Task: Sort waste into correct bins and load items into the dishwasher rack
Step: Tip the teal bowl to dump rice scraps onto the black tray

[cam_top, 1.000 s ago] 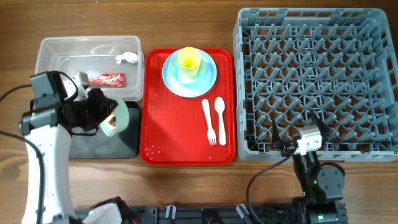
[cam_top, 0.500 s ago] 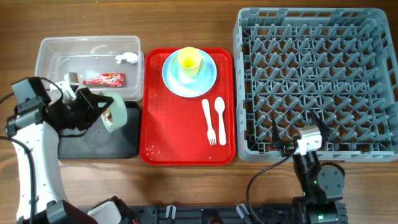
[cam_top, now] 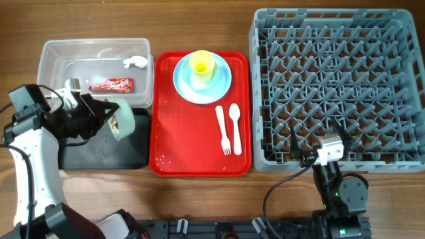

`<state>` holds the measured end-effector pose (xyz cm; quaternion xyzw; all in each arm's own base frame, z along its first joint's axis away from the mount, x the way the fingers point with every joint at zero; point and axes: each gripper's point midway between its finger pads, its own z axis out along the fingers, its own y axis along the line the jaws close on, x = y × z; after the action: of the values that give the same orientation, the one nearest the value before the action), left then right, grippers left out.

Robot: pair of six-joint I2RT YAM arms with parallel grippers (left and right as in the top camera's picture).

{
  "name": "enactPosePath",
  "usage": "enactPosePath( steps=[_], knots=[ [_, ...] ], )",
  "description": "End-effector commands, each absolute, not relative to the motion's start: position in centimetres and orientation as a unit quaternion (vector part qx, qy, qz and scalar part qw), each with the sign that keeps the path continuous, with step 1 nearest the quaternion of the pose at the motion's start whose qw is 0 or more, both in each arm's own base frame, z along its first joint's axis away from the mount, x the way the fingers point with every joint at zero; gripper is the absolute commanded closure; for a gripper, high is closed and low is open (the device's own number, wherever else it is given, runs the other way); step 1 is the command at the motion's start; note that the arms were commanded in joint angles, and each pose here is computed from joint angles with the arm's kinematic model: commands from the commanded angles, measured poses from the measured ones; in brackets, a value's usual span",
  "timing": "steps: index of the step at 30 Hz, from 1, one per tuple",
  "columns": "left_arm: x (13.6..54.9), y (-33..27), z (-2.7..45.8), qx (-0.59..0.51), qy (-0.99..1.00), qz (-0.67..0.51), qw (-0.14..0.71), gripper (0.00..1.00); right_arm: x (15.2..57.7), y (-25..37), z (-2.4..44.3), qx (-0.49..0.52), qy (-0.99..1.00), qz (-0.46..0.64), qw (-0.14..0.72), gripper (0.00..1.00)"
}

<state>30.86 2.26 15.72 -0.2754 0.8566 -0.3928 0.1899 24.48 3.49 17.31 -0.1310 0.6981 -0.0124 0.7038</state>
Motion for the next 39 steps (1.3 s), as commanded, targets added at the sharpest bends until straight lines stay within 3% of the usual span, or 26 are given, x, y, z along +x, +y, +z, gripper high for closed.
enactPosePath(
  steps=[1,8,19,39],
  knots=[
    [31.2,3.1,16.8,-0.271,0.842,-0.415,0.213,0.96,24.4,3.6,17.5,-0.135,0.694,-0.012,0.707,0.0],
    [30.4,5.9,17.9,-0.316,0.793,-0.463,0.24,0.96,24.4,3.6,17.5,-0.135,0.694,-0.012,0.707,0.0],
    [28.6,8.6,15.7,-0.359,0.742,-0.493,0.279,0.96,24.4,3.6,17.5,-0.135,0.694,-0.012,0.707,0.0],
    [28.4,8.9,18.5,-0.331,0.695,-0.555,0.316,0.96,24.4,3.6,17.5,-0.135,0.694,-0.012,0.707,0.0]
  ],
)
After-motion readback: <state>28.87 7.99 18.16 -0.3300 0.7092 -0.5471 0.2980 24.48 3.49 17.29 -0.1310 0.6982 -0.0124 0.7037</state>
